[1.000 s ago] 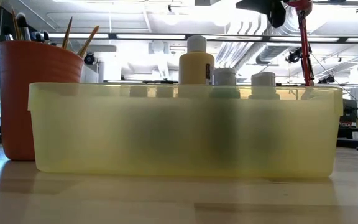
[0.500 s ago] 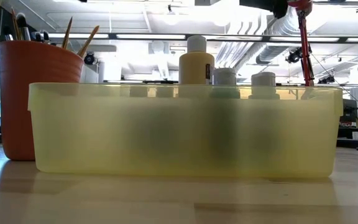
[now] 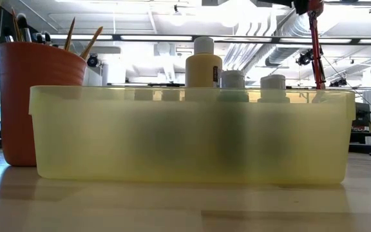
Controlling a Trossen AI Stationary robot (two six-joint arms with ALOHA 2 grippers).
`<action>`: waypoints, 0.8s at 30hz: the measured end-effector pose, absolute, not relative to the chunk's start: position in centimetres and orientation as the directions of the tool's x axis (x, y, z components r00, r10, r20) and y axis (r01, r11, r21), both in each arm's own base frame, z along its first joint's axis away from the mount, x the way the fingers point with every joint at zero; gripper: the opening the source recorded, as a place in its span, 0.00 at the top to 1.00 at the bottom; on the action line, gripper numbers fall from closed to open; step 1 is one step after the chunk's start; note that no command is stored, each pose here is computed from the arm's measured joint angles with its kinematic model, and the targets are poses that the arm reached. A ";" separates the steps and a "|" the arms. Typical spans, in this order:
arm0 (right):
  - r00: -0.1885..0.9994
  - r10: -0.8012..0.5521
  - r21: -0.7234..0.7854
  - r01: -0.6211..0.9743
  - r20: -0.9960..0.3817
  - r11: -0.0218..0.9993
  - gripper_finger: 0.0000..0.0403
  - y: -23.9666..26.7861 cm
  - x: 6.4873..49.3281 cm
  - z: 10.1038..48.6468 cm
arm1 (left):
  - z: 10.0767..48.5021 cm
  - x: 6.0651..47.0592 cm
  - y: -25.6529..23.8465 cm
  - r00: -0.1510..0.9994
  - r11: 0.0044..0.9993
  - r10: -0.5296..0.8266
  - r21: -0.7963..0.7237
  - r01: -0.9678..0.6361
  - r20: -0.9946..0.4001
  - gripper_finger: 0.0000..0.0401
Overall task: Pick & Place Paint Supplies
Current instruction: Put the silver paintbrush into the orange cup
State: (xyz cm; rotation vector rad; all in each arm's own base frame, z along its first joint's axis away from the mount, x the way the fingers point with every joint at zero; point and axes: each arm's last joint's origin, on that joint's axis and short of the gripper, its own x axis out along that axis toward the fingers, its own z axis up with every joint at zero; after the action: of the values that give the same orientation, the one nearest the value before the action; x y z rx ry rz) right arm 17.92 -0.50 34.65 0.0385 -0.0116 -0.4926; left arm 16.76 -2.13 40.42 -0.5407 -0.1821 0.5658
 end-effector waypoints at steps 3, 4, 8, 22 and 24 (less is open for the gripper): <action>0.880 -0.475 0.077 0.472 0.023 0.878 0.57 -0.5 17.3 35.0 | 41.0 16.1 -2.0 0.826 0.680 0.557 -0.524 -0.513 -0.086 0.59; 0.880 -0.475 0.094 0.470 0.030 0.878 0.57 -0.5 17.1 35.2 | 41.0 15.9 -1.9 0.819 0.666 0.561 -0.520 -0.535 -0.123 0.59; 0.878 -0.475 0.123 0.465 0.067 0.877 0.57 -0.6 15.9 35.8 | 40.9 16.2 -1.6 0.783 0.598 0.580 -0.536 -0.596 -0.223 0.59; 0.870 -0.466 0.124 0.451 0.158 0.884 0.57 -0.8 11.5 37.2 | 37.9 25.4 5.4 0.716 0.425 0.487 -0.580 -0.695 -0.501 0.59; 0.874 -0.468 0.107 0.457 0.132 0.883 0.57 -0.9 11.2 36.9 | 37.2 26.6 6.7 0.709 0.406 0.453 -0.583 -0.704 -0.541 0.59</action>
State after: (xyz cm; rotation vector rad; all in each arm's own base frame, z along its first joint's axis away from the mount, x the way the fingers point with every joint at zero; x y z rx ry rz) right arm 11.21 -0.86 36.94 0.0738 -0.1557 -0.4837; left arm 26.56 6.73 37.25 -0.8871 0.3200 0.7453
